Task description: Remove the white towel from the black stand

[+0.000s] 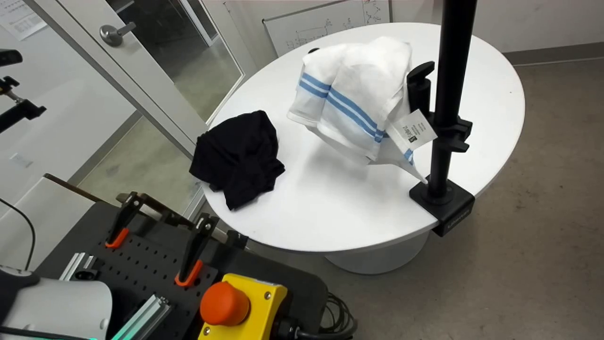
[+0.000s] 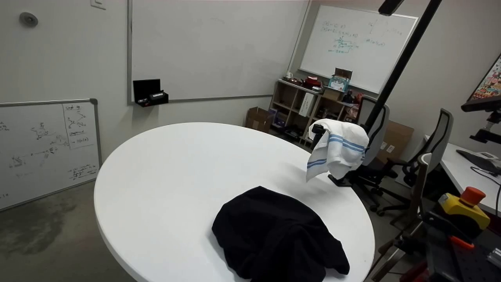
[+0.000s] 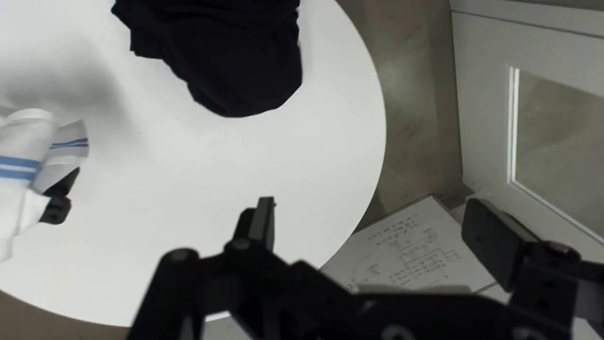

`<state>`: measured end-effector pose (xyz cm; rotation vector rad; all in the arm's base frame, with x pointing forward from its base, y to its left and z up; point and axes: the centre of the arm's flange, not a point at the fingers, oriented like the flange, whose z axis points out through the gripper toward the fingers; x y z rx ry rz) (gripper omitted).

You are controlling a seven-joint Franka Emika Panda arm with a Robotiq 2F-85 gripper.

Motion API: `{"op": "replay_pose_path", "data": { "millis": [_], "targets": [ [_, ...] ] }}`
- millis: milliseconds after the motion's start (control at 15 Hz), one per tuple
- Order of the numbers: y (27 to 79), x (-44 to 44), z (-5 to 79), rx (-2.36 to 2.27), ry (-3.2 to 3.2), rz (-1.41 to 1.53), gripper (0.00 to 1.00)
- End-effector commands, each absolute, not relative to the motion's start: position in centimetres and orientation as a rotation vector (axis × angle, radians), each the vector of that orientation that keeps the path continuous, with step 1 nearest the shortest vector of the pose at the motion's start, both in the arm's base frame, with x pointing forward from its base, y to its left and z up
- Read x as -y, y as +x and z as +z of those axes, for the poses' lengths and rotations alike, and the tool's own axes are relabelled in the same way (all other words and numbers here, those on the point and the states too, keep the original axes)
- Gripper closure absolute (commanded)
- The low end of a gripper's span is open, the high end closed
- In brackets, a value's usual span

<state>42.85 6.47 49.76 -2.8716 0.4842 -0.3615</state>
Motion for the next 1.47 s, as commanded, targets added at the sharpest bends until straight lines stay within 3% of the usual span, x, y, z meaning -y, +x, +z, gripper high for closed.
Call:
{"op": "replay_pose_path", "data": {
  "millis": [0,733,1400],
  "targets": [
    [45.5,-0.7,49.6,-0.646,-2.879,-0.413,0.00],
    [47.8,17.1,44.3,-1.489,-2.644,-0.662,0.00],
    [47.7,22.5,35.6,-2.058,-2.340,-0.607,0.00]
  ]
}}
